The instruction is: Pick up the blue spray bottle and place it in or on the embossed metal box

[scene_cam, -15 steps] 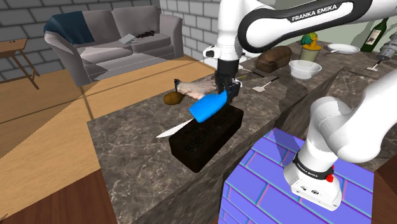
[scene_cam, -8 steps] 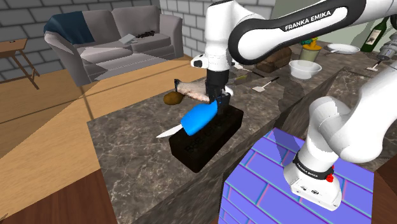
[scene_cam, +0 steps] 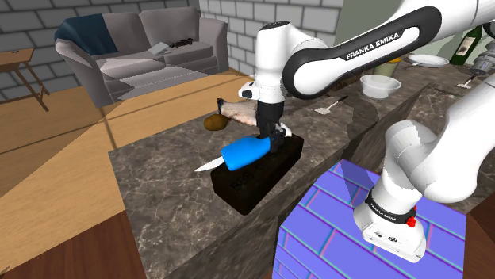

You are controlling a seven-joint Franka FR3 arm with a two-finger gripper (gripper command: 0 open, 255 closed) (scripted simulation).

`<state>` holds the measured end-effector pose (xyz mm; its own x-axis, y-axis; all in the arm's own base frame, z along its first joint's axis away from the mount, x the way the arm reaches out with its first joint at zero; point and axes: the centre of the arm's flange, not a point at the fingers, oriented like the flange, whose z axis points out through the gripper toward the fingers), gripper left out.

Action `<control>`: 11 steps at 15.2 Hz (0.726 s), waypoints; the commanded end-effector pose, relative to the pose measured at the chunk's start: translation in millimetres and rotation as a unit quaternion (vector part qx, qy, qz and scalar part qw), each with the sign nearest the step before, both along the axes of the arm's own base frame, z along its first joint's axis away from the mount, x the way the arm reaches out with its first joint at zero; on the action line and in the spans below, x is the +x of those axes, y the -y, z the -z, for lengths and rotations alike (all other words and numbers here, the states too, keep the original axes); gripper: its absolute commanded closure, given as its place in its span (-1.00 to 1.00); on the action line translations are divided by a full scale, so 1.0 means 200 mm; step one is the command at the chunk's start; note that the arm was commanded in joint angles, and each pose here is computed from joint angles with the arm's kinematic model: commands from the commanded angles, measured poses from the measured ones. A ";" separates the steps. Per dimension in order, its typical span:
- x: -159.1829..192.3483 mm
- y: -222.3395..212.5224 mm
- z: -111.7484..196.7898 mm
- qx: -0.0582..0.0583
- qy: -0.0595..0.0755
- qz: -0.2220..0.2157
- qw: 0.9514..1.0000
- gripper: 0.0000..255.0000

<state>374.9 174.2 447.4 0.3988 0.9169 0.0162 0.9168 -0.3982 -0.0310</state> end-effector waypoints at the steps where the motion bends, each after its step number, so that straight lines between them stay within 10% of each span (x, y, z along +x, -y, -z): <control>1: 0.00 0.00 0.05 0.000 0.000 0.000 1.000 1.00; 10: 0.00 0.00 0.10 0.000 0.000 0.000 1.000 1.00; 11: 0.00 0.00 0.10 0.000 0.000 0.000 1.000 -1.00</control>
<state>375.5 174.1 428.0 0.3988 0.9169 0.0166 0.9168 -0.3982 -0.0307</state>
